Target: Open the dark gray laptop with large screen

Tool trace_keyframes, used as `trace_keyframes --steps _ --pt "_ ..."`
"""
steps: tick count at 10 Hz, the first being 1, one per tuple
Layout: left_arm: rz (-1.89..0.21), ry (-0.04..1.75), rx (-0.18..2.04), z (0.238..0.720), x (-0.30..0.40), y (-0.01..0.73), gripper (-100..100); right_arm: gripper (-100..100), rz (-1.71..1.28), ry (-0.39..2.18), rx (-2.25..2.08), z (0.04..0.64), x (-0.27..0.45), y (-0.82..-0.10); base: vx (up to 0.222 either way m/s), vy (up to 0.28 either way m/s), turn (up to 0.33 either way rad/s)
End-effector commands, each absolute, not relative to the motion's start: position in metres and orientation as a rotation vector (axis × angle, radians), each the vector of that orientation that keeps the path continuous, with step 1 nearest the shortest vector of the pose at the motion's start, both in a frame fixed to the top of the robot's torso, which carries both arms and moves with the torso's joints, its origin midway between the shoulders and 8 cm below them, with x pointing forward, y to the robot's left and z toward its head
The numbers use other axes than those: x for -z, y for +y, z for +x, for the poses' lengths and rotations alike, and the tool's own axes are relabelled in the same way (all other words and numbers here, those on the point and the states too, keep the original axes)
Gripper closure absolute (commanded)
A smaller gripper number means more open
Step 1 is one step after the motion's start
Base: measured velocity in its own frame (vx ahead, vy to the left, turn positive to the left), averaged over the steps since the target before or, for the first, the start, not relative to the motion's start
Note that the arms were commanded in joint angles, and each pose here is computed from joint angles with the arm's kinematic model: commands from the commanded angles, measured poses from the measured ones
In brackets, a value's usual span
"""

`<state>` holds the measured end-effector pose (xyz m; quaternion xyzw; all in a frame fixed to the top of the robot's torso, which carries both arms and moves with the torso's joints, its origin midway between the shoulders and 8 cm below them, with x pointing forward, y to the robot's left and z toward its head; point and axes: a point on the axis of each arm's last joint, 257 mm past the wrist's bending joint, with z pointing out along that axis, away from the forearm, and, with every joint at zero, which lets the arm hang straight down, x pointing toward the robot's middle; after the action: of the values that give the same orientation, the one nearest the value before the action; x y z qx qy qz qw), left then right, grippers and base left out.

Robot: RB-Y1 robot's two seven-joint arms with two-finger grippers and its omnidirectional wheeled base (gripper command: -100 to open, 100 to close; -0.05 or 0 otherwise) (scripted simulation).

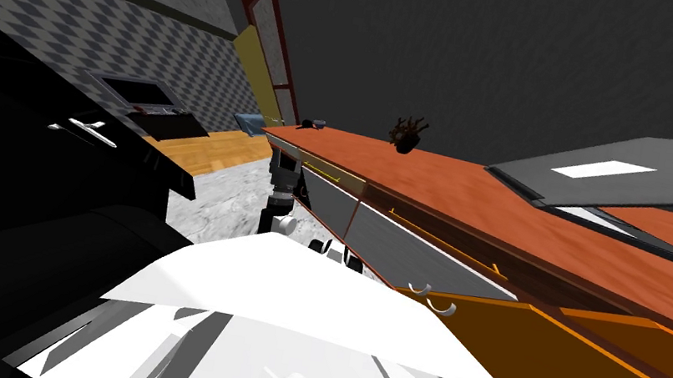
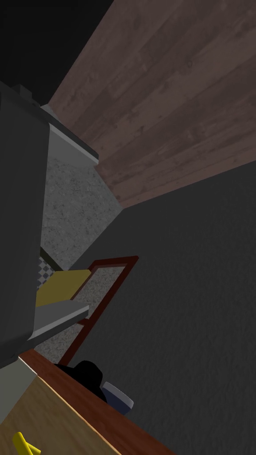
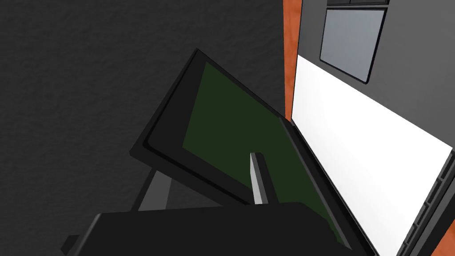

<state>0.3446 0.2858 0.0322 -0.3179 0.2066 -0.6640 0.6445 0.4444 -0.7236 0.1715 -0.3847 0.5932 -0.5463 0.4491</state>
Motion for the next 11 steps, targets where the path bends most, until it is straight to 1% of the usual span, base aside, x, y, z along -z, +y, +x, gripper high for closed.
trace_keyframes --steps 1,2,6,7,9,11 --pt "-0.724 0.470 1.512 0.345 -0.032 0.286 0 100 -0.834 1.502 1.271 0.434 -0.159 -0.735 -0.021 -0.053 0.039" --pt "-0.724 0.470 1.512 0.345 -0.032 0.286 0 100 -0.865 1.497 1.290 0.437 -0.160 -0.733 -0.011 -0.024 0.005" --pt "-0.724 0.470 1.512 0.345 -0.032 0.286 0 100 -0.618 1.557 1.131 0.417 -0.119 -0.759 -0.032 -0.034 0.065" --pt "-0.724 0.470 1.512 0.345 -0.032 0.286 0 -100 -0.648 1.573 1.180 0.414 -0.128 -0.765 -0.081 -0.032 0.186" --pt "-0.724 0.470 1.512 0.345 -0.032 0.286 0 -100 -0.605 1.611 1.219 0.405 -0.135 -0.786 -0.157 -0.019 0.336" --pt "-0.724 0.470 1.512 0.345 -0.032 0.286 0 -100 -0.583 1.628 1.239 0.400 -0.140 -0.796 -0.133 -0.029 0.136"
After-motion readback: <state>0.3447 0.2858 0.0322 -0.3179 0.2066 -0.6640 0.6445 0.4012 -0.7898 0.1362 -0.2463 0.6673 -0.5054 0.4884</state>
